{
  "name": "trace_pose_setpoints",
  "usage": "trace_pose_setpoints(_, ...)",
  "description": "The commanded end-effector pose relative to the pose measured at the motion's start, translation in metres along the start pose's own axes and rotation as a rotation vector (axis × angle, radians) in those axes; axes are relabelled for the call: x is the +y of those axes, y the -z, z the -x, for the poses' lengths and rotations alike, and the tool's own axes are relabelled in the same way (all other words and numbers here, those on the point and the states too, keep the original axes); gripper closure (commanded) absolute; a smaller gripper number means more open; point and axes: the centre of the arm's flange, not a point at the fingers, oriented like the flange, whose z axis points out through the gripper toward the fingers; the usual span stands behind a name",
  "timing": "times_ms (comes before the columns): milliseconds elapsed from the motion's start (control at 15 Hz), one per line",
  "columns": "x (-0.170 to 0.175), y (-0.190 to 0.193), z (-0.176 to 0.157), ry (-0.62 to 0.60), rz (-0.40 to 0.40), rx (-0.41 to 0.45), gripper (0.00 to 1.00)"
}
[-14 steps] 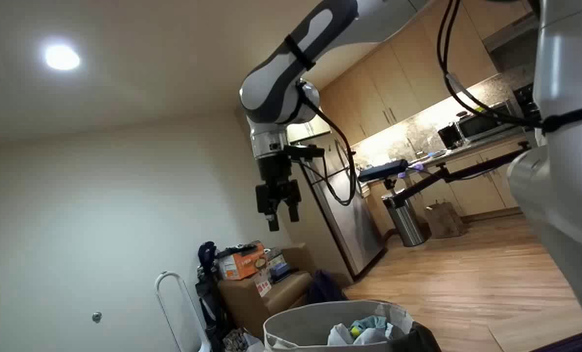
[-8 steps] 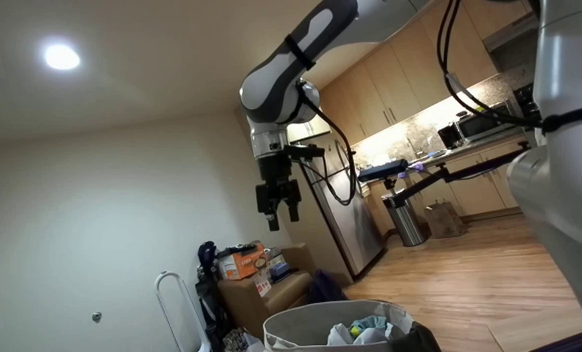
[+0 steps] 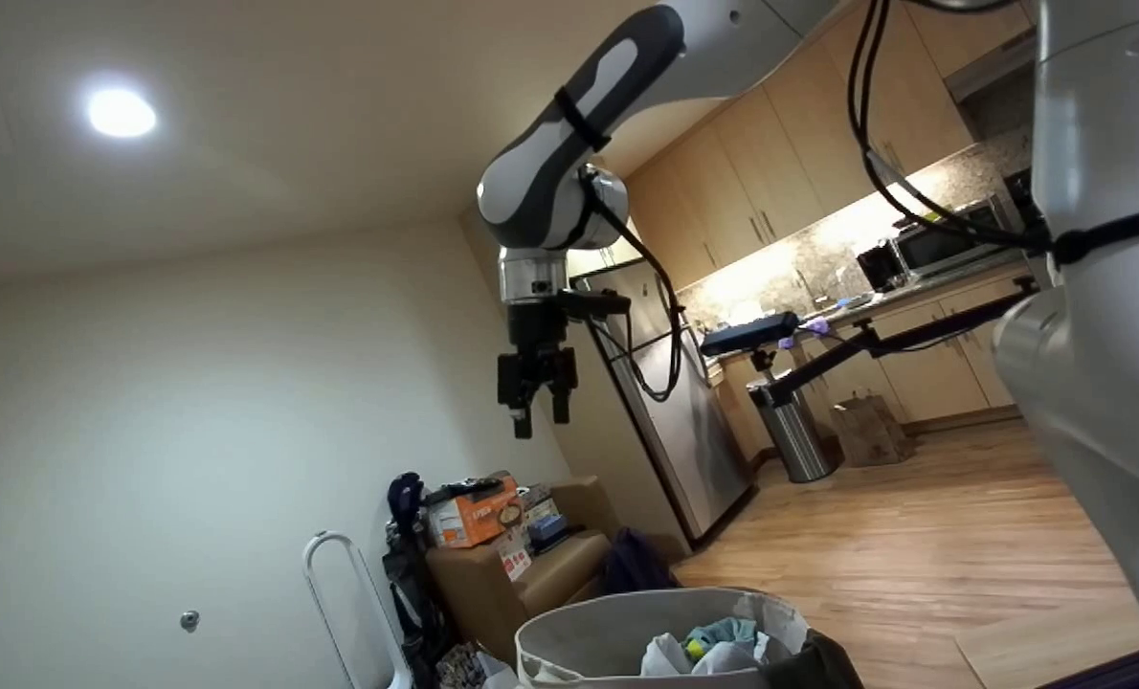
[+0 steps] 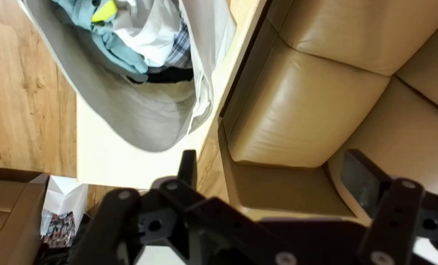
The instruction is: Remove the white clothing from the laundry hamper and put it on the couch
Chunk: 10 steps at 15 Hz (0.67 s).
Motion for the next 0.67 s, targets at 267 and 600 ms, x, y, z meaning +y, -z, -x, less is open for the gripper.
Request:
trace_pose_setpoints(267,0.111,-0.007,-0.116,-0.103,-0.142,0.13,0.0)
trace_pose_setpoints(600,0.106,-0.024,-0.102,-0.098,-0.21,0.079,0.0)
